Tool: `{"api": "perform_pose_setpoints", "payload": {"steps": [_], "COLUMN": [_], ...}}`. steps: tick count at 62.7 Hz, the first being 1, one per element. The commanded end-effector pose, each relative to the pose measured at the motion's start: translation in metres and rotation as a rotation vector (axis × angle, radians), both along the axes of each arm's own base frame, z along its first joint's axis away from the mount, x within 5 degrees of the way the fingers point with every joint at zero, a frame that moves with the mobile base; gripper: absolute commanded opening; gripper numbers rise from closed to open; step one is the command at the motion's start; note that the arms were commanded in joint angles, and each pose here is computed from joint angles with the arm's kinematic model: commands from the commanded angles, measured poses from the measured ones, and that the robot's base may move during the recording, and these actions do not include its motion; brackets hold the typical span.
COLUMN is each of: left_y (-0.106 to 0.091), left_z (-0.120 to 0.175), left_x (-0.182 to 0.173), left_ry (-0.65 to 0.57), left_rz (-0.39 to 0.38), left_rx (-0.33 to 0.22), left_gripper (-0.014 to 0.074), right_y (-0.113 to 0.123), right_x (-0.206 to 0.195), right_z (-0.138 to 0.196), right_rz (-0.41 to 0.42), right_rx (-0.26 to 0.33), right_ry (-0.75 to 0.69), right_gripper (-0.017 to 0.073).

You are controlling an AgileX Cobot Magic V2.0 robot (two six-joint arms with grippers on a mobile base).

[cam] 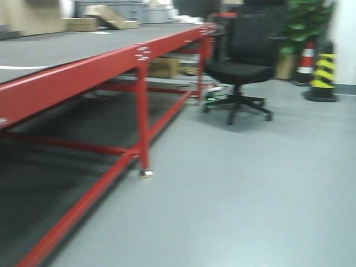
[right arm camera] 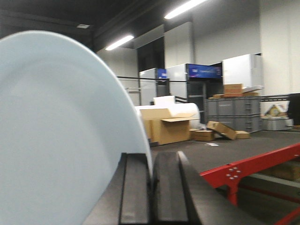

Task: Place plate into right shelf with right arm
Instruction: 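Drive the base to the shelf while holding the plate in the right gripper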

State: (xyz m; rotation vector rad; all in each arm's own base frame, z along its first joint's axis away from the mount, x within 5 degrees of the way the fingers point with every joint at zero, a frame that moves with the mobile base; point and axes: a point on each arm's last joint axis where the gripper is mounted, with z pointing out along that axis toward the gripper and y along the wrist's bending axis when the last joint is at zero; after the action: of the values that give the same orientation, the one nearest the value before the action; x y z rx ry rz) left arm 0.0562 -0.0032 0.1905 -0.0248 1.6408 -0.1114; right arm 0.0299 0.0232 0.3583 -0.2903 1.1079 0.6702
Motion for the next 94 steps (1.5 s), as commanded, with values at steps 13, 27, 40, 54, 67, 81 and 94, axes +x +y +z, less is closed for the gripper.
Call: {"api": "perform_pose_setpoints", "payload": {"steps": [13, 27, 40, 54, 67, 81, 94], "left_y": [-0.0002, -0.0002, -0.0002, -0.0002, -0.0002, -0.0002, -0.0002], "left_z": [0.0053, 0.0053, 0.0053, 0.0053, 0.0053, 0.0053, 0.0053], "left_x": [0.0001, 0.0001, 0.0001, 0.0001, 0.0001, 0.0001, 0.0001], "left_ry": [-0.086, -0.086, -0.086, -0.086, -0.086, -0.086, -0.086], "left_rz": [-0.002, -0.002, -0.002, -0.002, -0.002, -0.002, -0.002], "left_rx": [-0.011, -0.011, -0.011, -0.011, -0.011, -0.011, -0.011], "left_gripper": [-0.0047, -0.0047, -0.0047, -0.0047, -0.0047, -0.0047, -0.0047], "right_y": [-0.0020, -0.0020, -0.0020, -0.0020, -0.0020, -0.0020, -0.0020], "right_x": [-0.0064, -0.0065, -0.0064, -0.0064, -0.0064, -0.0064, -0.0064], "right_z": [0.0154, 0.0154, 0.0154, 0.0154, 0.0154, 0.0154, 0.0154], "right_rz": [0.014, 0.014, 0.014, 0.014, 0.014, 0.014, 0.014], "right_rx": [0.046, 0.047, 0.046, 0.046, 0.046, 0.046, 0.047], "right_ry": [-0.102, -0.103, -0.102, -0.102, -0.102, -0.102, -0.102], "right_gripper": [0.0055, 0.0055, 0.0055, 0.0055, 0.0055, 0.0055, 0.0055]}}
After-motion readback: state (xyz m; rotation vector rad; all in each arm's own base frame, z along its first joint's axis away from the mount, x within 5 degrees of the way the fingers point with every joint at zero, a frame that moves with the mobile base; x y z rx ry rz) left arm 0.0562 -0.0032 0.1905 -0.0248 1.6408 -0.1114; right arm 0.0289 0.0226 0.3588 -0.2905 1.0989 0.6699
